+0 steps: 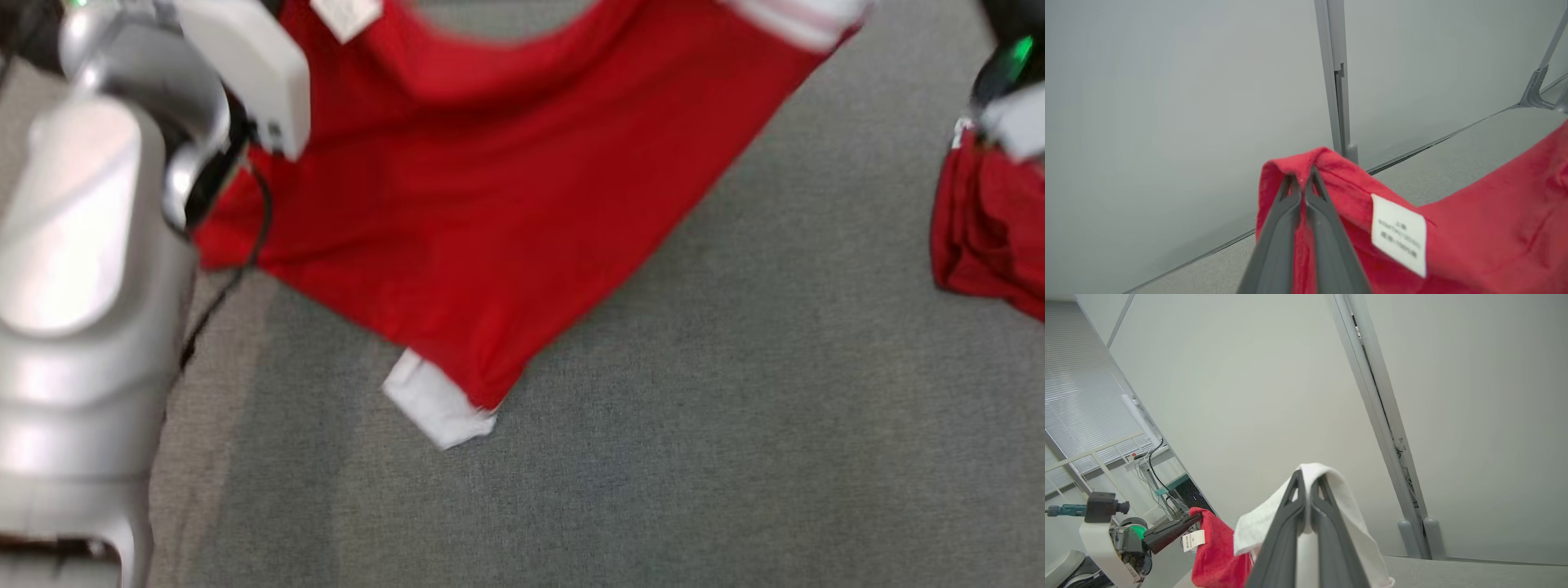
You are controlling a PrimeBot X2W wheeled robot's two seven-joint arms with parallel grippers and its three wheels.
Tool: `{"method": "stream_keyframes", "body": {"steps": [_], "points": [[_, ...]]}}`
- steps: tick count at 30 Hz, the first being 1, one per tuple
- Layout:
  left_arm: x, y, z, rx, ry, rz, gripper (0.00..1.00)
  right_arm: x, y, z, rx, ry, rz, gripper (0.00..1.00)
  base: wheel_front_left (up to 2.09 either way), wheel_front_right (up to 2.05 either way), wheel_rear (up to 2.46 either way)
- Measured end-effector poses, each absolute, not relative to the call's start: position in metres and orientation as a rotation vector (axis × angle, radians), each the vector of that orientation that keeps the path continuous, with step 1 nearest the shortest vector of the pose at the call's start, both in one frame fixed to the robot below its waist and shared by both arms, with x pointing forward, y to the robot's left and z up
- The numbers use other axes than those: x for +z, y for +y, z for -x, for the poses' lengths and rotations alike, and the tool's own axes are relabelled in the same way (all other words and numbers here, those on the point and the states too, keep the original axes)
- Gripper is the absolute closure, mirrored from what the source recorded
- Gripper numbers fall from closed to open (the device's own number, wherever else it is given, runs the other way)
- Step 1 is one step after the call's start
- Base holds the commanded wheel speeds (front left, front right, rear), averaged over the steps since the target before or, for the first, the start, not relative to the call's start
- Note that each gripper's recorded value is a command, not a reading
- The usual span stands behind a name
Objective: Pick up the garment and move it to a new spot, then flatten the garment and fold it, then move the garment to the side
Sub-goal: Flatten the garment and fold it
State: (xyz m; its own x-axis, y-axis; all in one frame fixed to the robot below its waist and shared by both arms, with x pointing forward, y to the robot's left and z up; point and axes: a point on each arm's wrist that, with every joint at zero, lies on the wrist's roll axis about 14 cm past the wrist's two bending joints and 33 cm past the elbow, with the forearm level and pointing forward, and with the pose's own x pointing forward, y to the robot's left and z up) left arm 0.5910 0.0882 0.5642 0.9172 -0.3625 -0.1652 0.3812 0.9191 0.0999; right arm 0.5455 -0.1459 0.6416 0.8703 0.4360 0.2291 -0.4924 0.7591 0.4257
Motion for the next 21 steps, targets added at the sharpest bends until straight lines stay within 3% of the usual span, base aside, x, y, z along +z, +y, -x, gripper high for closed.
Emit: {"method": "stream_keyframes", "body": {"steps": [12, 21], "points": [[0.588, 0.082, -0.702, -0.345, 0.056, -0.274, 1.00, 0.706, -0.180, -0.661, 0.432, -0.337, -0.494, 1.00, 0.00, 0.00, 0.00], [0.628, 0.102, -0.736, -0.256, -0.066, -0.273, 1.00, 0.777, -0.190, -0.667, 0.433, -0.572, -0.498, 1.00, 0.00, 0.00, 0.00]]}}
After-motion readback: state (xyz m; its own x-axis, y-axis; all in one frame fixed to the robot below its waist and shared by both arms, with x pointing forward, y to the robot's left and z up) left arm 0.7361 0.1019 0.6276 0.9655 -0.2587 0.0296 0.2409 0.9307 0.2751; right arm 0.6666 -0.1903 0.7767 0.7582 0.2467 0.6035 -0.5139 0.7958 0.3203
